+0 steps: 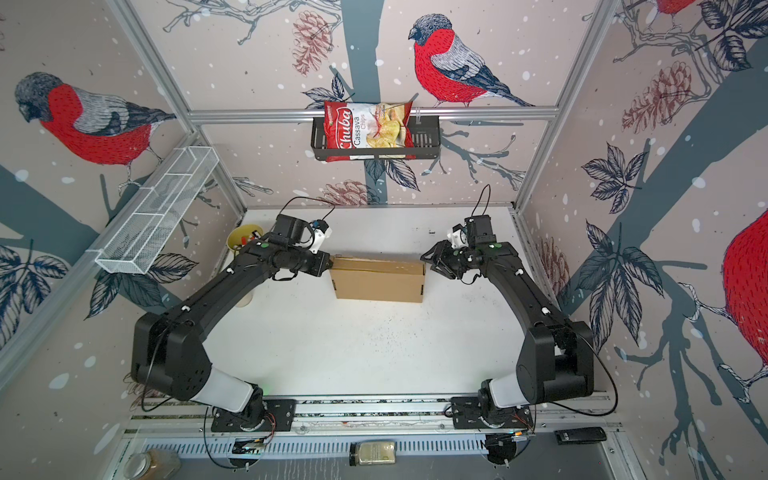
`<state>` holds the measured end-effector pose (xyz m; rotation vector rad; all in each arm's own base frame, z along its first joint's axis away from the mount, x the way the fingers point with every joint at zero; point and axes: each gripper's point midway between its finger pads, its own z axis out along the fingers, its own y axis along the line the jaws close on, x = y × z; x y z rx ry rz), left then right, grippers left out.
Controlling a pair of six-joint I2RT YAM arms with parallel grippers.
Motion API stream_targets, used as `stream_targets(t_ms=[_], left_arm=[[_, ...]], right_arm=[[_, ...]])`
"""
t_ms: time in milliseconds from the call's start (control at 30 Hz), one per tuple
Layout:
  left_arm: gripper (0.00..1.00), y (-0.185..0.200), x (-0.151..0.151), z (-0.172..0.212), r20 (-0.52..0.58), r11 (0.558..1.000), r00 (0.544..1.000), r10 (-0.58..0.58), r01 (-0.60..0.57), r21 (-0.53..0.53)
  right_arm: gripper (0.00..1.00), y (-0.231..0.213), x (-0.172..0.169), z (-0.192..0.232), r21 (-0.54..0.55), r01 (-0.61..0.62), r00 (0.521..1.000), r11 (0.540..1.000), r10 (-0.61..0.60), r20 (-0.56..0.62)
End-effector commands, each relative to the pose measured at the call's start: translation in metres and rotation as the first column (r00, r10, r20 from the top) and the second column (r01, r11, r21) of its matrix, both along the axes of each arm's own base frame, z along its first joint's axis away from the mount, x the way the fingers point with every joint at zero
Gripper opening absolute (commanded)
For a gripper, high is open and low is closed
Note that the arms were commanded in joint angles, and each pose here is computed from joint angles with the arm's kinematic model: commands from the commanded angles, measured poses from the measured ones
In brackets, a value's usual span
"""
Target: Fold the paper box
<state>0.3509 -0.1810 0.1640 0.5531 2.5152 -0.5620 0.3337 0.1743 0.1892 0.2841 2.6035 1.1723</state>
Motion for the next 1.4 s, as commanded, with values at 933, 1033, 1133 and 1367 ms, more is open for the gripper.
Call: stream_targets(t_ms=[933, 1033, 1133, 1367], left_arm=[[0.34, 0.009, -0.048, 0.005, -0.123, 1.0, 0.992, -0.001, 0.003, 0.012], [0.39, 0.007, -0.053, 0.011, -0.115, 1.0, 0.993, -0.018, 0.017, -0.013], [0.42, 0.003, -0.057, 0.022, -0.088, 0.998, 0.996, -0.029, 0.024, -0.054], [0.45, 0.001, -0.06, 0.027, -0.073, 0.996, 0.997, -0.037, 0.031, -0.081]], right_arm=[[0.26, 0.005, 0.001, -0.017, 0.023, 0.035, 0.999, 0.999, -0.035, -0.005], [0.25, 0.005, 0.002, -0.017, 0.024, 0.039, 0.999, 0.999, -0.039, -0.005], [0.25, 0.006, 0.003, -0.016, 0.027, 0.043, 0.999, 0.999, -0.043, -0.006], [0.24, 0.005, 0.004, -0.016, 0.028, 0.05, 0.999, 0.998, -0.05, -0.004]])
